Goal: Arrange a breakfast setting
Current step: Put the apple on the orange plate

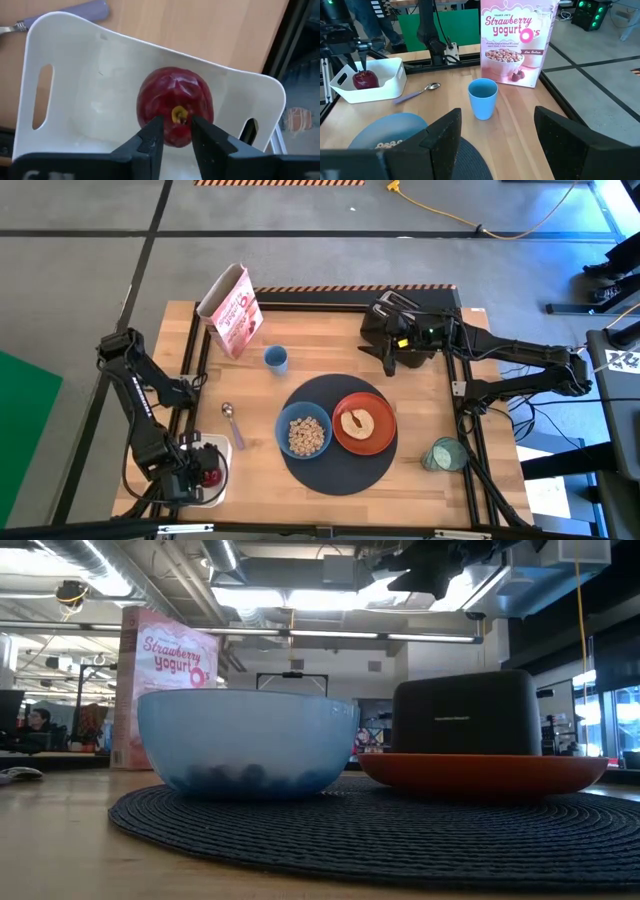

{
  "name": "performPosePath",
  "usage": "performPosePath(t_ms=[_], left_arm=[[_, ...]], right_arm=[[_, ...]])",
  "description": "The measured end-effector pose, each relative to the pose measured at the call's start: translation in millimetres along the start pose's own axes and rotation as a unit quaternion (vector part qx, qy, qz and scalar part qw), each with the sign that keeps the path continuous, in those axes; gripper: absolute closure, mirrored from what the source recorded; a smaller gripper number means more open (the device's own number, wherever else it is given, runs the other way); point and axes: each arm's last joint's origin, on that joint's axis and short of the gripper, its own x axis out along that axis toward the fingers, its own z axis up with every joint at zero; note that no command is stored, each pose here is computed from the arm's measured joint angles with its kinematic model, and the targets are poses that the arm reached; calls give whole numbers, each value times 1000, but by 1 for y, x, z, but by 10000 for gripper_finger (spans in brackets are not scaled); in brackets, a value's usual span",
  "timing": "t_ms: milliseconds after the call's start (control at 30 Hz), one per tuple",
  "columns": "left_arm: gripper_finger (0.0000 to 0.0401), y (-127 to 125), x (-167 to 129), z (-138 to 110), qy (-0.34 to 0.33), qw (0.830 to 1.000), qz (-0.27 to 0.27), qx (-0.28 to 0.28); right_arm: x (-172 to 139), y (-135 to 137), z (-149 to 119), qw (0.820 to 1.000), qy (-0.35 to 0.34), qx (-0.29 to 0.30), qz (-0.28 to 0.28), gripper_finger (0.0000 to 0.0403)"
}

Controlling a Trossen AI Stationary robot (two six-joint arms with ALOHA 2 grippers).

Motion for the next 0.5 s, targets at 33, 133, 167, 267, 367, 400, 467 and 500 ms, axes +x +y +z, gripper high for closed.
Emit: performPosePath(t_ms=[33, 133, 167, 267, 367, 400, 467, 500], left_arm=[[319, 0, 0, 0, 0, 1000, 0, 4], [353, 0, 0, 0, 0, 1000, -2, 6], [365, -1, 0, 0, -1, 1000, -3, 6], [392, -2, 0, 0, -2, 1000, -10, 6], [393, -2, 0, 1, -9, 1000, -12, 6], [390, -3, 0, 1, -12, 1000, -12, 6], [380, -3, 0, 2, -21, 1000, -15, 9], [375, -3, 0, 2, -25, 1000, -15, 8]], right_arm=[[0, 0, 0, 1000, 0, 0, 0, 164], [0, 0, 0, 1000, 0, 0, 0, 164], [0, 0, 0, 1000, 0, 0, 0, 164], [0, 0, 0, 1000, 0, 0, 0, 164], [0, 0, 0, 1000, 0, 0, 0, 164], [0, 0, 0, 1000, 0, 0, 0, 164], [0, 0, 0, 1000, 0, 0, 0, 164], [0, 0, 0, 1000, 1, 0, 0, 164]])
